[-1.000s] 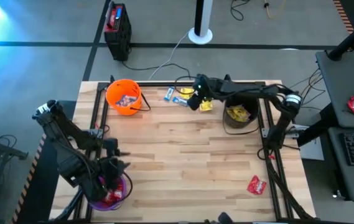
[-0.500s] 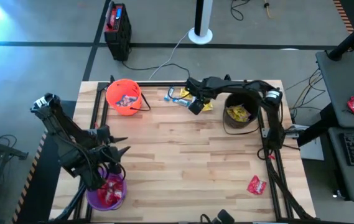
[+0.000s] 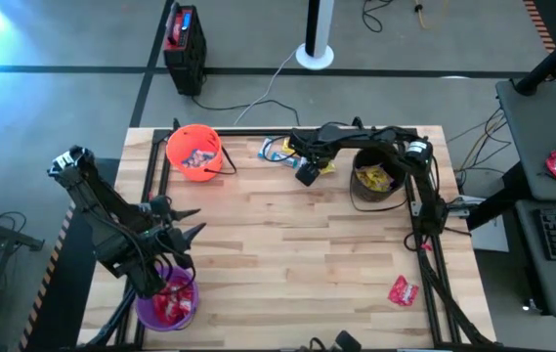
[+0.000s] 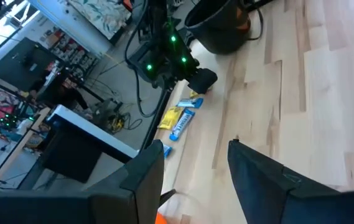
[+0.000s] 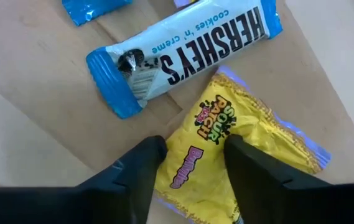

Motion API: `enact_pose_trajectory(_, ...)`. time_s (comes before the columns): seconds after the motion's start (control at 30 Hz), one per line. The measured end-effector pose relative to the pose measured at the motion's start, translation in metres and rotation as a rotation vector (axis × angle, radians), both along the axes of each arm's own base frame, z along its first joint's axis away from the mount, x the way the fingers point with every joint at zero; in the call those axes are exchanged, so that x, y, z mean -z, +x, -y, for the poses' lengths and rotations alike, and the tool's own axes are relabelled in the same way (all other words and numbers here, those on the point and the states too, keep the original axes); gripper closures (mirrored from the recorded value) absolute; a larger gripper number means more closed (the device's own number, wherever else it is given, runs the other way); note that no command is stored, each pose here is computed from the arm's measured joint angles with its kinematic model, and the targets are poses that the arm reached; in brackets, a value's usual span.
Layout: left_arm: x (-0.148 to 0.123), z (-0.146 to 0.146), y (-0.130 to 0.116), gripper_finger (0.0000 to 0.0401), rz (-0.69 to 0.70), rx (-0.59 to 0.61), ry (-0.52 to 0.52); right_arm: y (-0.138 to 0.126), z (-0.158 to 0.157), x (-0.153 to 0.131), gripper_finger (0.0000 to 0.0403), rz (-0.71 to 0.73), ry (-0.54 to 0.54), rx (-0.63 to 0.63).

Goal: Sort candy by brand, put in halloween buckets
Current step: Put the yellow candy into the black bucket

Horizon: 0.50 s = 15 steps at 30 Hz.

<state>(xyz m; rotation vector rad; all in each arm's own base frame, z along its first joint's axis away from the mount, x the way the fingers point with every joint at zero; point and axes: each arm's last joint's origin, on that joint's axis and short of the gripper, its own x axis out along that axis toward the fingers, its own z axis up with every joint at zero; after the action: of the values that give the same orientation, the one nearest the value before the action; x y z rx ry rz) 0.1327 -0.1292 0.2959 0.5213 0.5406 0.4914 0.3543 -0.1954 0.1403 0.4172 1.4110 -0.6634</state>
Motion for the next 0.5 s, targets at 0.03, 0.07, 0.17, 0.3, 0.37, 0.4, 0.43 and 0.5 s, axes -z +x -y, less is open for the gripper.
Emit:
enact_pose_trajectory(0.03, 0.000, 0.000, 0.000, 0.0239, 0.005, -0.001, 0.000, 0.000, 0.000, 0.000, 0.0243, 0.001, 0.000, 0.000)
enact_pose_trajectory(0.07, 0.000, 0.000, 0.000, 0.0239, 0.009, -0.003, 0.000, 0.000, 0.000, -0.001, 0.0255, 0.002, 0.001, 0.000)
enact_pose_trajectory(0.17, 0.000, 0.001, 0.001, 0.0239, 0.024, -0.010, -0.001, -0.001, -0.001, -0.003, 0.0294, 0.008, 0.005, 0.000)
enact_pose_trajectory(0.3, 0.001, 0.002, 0.004, 0.0239, 0.063, -0.018, 0.017, -0.001, -0.001, -0.004, 0.0347, 0.012, 0.006, -0.004)
enact_pose_trajectory(0.37, 0.002, 0.003, 0.005, 0.0239, 0.085, -0.018, 0.039, -0.001, -0.001, -0.005, 0.0371, 0.013, 0.006, -0.008)
enact_pose_trajectory(0.4, 0.002, 0.004, 0.005, 0.0239, 0.099, -0.018, 0.052, -0.001, -0.002, -0.006, 0.0380, 0.014, 0.005, -0.010)
enact_pose_trajectory(0.43, 0.002, 0.005, 0.006, 0.0239, 0.113, -0.019, 0.060, -0.001, -0.003, -0.009, 0.0386, 0.016, 0.005, -0.013)
enact_pose_trajectory(0.5, 0.003, 0.005, 0.007, 0.0239, 0.127, -0.021, 0.069, 0.000, -0.008, -0.015, 0.0389, 0.025, 0.009, -0.025)
